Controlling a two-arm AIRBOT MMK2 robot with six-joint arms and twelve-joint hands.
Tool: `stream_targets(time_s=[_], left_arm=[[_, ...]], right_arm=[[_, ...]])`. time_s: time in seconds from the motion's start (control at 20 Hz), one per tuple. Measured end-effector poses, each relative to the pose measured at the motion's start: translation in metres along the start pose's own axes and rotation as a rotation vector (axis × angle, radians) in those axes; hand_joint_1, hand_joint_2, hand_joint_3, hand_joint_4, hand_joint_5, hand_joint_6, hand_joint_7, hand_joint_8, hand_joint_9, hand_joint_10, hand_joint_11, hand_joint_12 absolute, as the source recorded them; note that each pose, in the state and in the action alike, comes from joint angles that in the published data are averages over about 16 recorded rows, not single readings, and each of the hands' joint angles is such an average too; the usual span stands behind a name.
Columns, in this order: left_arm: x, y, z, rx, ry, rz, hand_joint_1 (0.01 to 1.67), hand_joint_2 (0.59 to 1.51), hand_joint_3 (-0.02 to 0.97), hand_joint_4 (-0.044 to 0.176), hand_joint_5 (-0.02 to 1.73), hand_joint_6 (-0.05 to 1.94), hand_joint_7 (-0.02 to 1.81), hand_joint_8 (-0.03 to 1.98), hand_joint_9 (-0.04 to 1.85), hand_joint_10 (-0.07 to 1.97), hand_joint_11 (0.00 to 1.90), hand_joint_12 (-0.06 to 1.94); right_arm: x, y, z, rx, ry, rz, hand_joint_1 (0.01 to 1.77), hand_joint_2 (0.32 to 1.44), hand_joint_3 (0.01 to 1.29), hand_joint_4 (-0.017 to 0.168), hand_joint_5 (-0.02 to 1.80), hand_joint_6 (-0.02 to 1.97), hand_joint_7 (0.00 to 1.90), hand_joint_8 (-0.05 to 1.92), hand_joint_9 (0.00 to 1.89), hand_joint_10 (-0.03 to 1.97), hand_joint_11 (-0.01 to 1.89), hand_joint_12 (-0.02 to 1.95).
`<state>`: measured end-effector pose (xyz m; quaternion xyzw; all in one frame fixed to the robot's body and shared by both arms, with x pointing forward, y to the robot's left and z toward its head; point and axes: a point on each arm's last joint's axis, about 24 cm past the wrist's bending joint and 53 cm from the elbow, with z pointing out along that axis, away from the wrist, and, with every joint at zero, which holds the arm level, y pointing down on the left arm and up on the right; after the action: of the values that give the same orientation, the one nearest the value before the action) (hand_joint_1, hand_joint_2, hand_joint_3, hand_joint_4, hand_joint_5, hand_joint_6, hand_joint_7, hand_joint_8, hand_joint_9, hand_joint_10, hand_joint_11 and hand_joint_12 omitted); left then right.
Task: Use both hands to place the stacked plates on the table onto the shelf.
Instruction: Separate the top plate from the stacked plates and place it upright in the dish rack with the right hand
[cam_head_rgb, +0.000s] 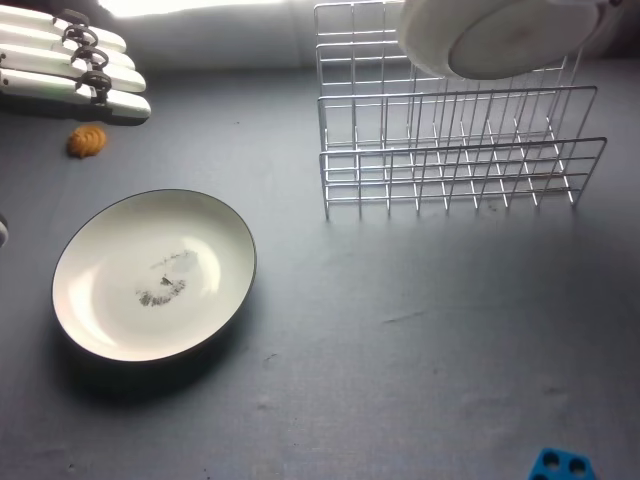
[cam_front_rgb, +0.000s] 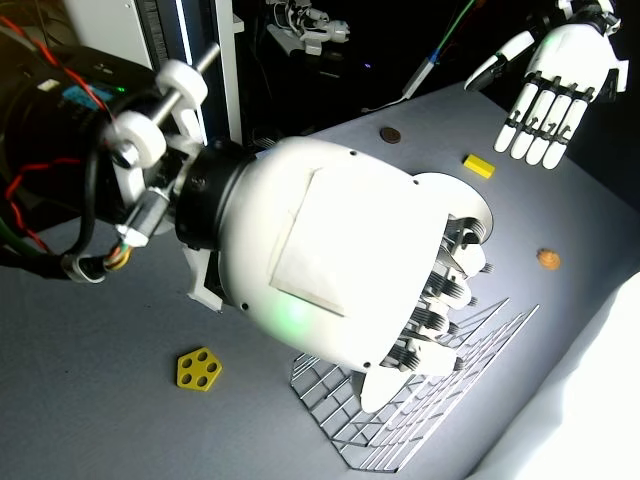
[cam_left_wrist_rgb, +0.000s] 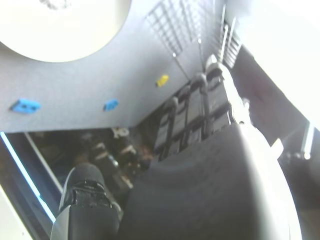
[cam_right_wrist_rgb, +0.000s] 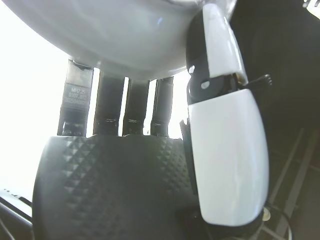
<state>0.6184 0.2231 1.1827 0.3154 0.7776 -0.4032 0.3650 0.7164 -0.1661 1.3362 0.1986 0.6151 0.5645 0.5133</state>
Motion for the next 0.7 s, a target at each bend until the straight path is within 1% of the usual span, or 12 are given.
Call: stream_targets(time_s=[0.35,0.7], left_arm=[[0.011,0.006,0.008,-0.009,0.034,-0.001,0.01,1.100,0.017,0.003,0.02,0.01,0.02,-0.01,0.02,0.01,0.02,-0.01],[0.033,0.016,0.018,-0.034,0.088,-0.003,0.01,1.102,0.017,0.002,0.02,0.01,0.02,-0.01,0.02,0.01,0.02,-0.01]], right_arm=[[-0.002,-0.012,0.008,0.026,0.011,0.046,1.19,1.08,0.01,0.004,0.87,1.13,0.91,1.06,1.00,0.61,0.68,1.39],[0.002,-0.024,0.018,0.057,0.031,0.085,1.19,1.08,0.01,0.004,0.86,1.13,0.90,1.07,1.00,0.61,0.68,1.39]])
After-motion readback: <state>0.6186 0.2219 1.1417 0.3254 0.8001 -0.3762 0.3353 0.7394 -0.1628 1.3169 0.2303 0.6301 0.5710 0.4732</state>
